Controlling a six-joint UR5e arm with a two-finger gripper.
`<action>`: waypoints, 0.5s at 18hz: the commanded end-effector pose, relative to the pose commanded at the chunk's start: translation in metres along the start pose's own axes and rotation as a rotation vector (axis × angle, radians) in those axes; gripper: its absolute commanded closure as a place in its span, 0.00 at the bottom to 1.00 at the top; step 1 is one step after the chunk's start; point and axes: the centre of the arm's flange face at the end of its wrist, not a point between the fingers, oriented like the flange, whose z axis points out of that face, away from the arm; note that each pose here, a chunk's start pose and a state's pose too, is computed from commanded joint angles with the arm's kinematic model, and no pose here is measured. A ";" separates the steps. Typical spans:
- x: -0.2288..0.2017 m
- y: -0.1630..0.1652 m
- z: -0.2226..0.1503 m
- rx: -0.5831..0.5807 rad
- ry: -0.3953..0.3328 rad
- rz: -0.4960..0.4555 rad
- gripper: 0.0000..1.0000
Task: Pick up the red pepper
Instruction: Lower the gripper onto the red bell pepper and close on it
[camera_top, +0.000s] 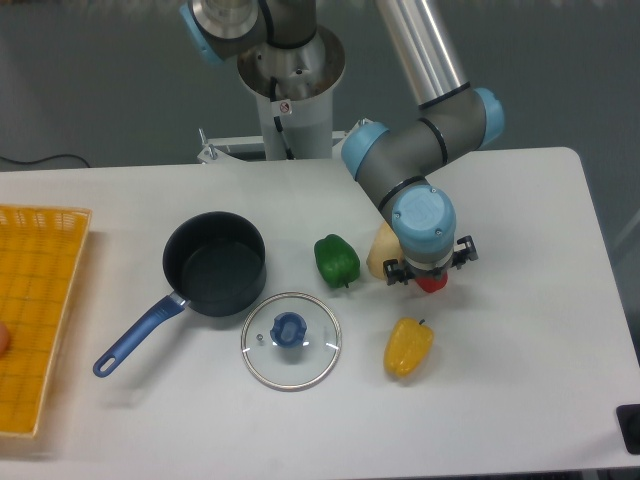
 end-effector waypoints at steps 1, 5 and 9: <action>-0.002 0.000 0.000 -0.001 0.001 -0.003 0.00; -0.011 0.001 0.001 -0.003 0.001 -0.012 0.00; -0.011 0.003 0.004 -0.011 -0.004 -0.009 0.14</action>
